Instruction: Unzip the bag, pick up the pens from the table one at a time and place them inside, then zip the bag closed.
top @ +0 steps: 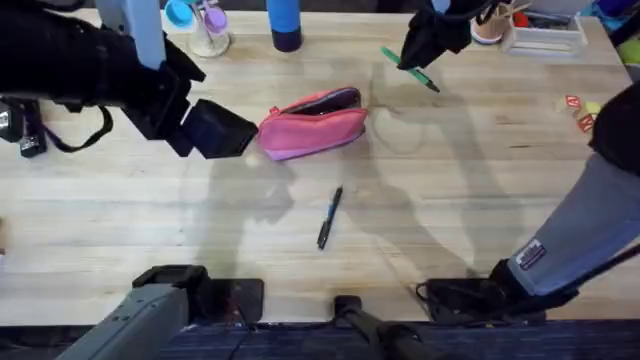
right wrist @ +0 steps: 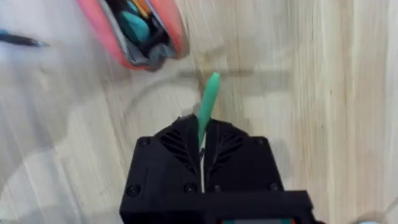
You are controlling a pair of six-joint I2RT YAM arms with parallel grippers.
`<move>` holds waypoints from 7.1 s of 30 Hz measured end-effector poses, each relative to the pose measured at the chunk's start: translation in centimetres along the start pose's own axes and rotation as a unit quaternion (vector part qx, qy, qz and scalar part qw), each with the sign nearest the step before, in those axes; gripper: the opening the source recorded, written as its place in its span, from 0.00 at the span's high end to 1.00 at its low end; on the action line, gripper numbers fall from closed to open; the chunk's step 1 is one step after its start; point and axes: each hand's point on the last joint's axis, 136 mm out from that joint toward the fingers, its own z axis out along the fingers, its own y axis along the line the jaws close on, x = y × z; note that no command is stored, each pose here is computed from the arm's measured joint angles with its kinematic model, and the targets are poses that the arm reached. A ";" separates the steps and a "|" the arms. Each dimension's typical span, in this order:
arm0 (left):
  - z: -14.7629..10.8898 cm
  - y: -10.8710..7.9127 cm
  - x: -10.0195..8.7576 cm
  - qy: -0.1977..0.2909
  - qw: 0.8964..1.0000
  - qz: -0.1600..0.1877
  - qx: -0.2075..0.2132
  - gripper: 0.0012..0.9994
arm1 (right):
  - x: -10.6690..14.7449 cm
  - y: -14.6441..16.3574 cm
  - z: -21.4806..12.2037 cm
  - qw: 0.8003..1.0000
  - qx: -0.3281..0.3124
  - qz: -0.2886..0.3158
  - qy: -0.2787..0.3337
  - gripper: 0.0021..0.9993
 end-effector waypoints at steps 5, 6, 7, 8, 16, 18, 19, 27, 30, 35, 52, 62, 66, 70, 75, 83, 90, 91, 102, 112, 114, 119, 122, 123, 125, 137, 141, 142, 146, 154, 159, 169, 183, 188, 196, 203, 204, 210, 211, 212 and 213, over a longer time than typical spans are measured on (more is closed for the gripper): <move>0.0 0.0 0.0 0.000 1.000 0.000 0.000 0.01 | -2.6 1.3 0.0 0.998 -0.013 -0.045 -0.033 0.97; 0.0 0.0 0.0 0.000 1.000 0.000 0.000 0.01 | -3.1 1.6 0.1 0.998 -0.016 -0.055 -0.038 0.97; 0.0 0.0 0.0 0.000 1.000 0.000 0.000 0.01 | -3.8 2.0 0.2 0.997 -0.021 -0.067 -0.044 0.97; 0.0 0.0 0.0 0.000 1.000 0.000 -0.001 0.01 | -4.4 2.3 0.4 0.995 -0.025 -0.077 -0.049 0.97; 0.0 0.0 0.0 -0.001 1.000 0.000 0.000 0.01 | -9.2 6.2 2.1 0.980 -0.059 -0.180 -0.068 0.97; 0.0 0.0 0.0 -0.001 1.000 0.000 -0.001 0.01 | -9.8 6.7 2.3 0.977 -0.062 -0.194 -0.069 0.97; 0.0 0.0 0.0 -0.001 1.000 0.000 -0.001 0.01 | -10.0 6.9 2.4 0.975 -0.064 -0.200 -0.070 0.97; 0.0 0.1 0.0 -0.001 1.000 0.000 -0.001 0.01 | -11.2 8.1 2.8 0.969 -0.071 -0.226 -0.072 0.97; 0.0 0.1 -0.1 -0.001 1.000 0.001 -0.001 0.01 | -11.4 8.3 2.9 0.966 -0.072 -0.236 -0.073 0.97; 0.0 0.1 -0.1 -0.001 1.000 0.000 -0.001 0.01 | -11.5 8.0 5.1 0.959 -0.081 -0.261 -0.072 0.97; 0.0 0.0 -0.1 -0.001 1.000 0.001 -0.001 0.01 | -11.3 8.6 9.7 0.952 -0.120 -0.274 -0.062 0.97; 0.0 0.0 -0.1 -0.001 1.000 0.001 -0.001 0.01 | -11.0 8.7 12.9 0.950 -0.138 -0.276 -0.057 0.97; 0.0 0.1 -0.1 -0.001 1.000 0.000 -0.001 0.01 | -11.5 9.0 13.2 0.947 -0.136 -0.283 -0.059 0.97; 0.0 0.0 -0.1 -0.001 1.000 0.001 -0.001 0.01 | -11.8 9.2 13.2 0.946 -0.136 -0.287 -0.059 0.97; 0.0 0.1 -0.1 -0.001 1.000 0.000 -0.001 0.01 | -11.8 9.2 13.2 0.946 -0.136 -0.287 -0.060 0.73; 0.0 0.0 -0.1 -0.001 1.000 0.001 -0.001 0.01 | -11.6 9.3 13.4 0.946 -0.139 -0.286 -0.056 0.00; 0.0 0.0 0.0 -0.001 1.000 0.000 -0.001 0.01 | -11.6 9.3 13.3 0.947 -0.140 -0.285 -0.056 0.00; 0.0 0.1 -0.1 -0.001 1.000 0.000 -0.001 0.01 | -11.6 9.4 13.3 0.947 -0.141 -0.285 -0.055 0.00; 0.0 0.0 -0.1 -0.001 1.000 0.001 -0.001 0.01 | -11.3 9.8 10.7 0.949 -0.144 -0.276 -0.054 0.00; 0.0 0.1 -0.1 -0.001 1.000 0.000 -0.001 0.01 | -11.6 10.2 3.5 0.953 -0.102 -0.275 -0.068 0.00; 0.0 0.0 0.0 -0.001 1.000 0.000 -0.001 0.01 | -11.6 10.4 3.1 0.953 -0.100 -0.277 -0.069 0.00; 0.0 0.0 0.0 -0.001 1.000 0.000 -0.001 0.01 | -11.7 10.3 2.2 0.953 -0.090 -0.279 -0.072 0.00; 0.0 0.0 0.0 -0.001 1.000 0.000 -0.001 0.01 | -11.2 10.5 1.5 0.956 -0.092 -0.271 -0.069 0.00; 0.0 0.0 0.0 -0.001 1.000 0.000 -0.001 0.01 | -11.0 10.6 1.3 0.956 -0.096 -0.268 -0.068 0.00; 0.0 0.0 0.0 -0.001 1.000 0.000 -0.001 0.01 | -10.5 11.1 1.1 0.957 -0.108 -0.260 -0.065 0.00; 0.0 0.3 0.2 0.005 1.000 0.000 -0.008 0.01 | -10.8 13.6 0.5 0.982 -0.171 -0.062 -0.054 0.00; 0.0 0.3 0.2 0.007 1.000 0.000 -0.010 0.01 | -10.9 13.7 0.5 0.980 -0.178 0.078 -0.030 0.00; 0.0 0.3 0.2 0.007 1.000 0.000 -0.009 0.01 | -10.9 13.7 0.5 0.977 -0.179 0.110 -0.025 0.00; 0.0 0.3 0.2 0.007 1.000 0.000 -0.010 0.01 | -10.9 13.7 0.5 0.955 -0.182 0.236 -0.002 0.00; 0.0 0.3 0.2 0.007 1.000 0.000 -0.010 0.01 | -11.2 13.5 0.6 0.905 -0.177 0.386 0.021 0.00; 0.0 0.3 0.2 0.007 1.000 0.000 -0.010 0.01 | -11.5 13.1 0.7 0.881 -0.173 0.441 0.021 0.00; 0.0 0.3 0.2 0.007 1.000 0.000 -0.009 0.01 | -12.3 16.6 0.8 0.887 -0.150 0.429 0.076 0.00; 0.0 0.3 0.3 0.008 1.000 0.000 -0.009 0.01 | -9.1 19.7 -2.1 0.899 -0.084 0.421 0.090 0.00; 0.0 0.2 0.3 0.009 1.000 -0.001 -0.007 0.01 | -7.5 20.4 -0.7 0.885 -0.071 0.451 0.091 0.00; 0.0 0.2 0.3 0.009 1.000 -0.001 -0.008 0.01 | -8.0 20.7 -2.1 0.878 0.023 0.477 0.032 0.00; 0.0 0.2 0.3 0.009 1.000 -0.001 -0.008 0.01 | -9.7 21.4 -2.7 0.851 0.106 0.515 -0.005 0.00; 0.0 0.2 0.3 0.009 1.000 -0.001 -0.008 0.01 | -9.7 21.6 -2.7 0.846 0.117 0.520 -0.006 0.00; 0.0 0.2 0.3 0.009 1.000 -0.001 -0.008 0.01 | -10.6 23.0 -2.7 0.816 0.181 0.548 -0.031 0.00; 0.0 0.2 0.3 0.009 1.000 -0.001 -0.008 0.01 | -10.6 23.3 -2.6 0.811 0.188 0.553 -0.034 0.00; 0.0 0.2 0.3 0.009 1.000 -0.001 -0.008 0.01 | -10.5 23.6 -2.4 0.805 0.194 0.559 -0.034 0.00; 0.0 0.2 0.3 0.009 1.000 -0.001 -0.008 0.01 | -10.3 23.8 -2.1 0.800 0.198 0.565 -0.033 0.00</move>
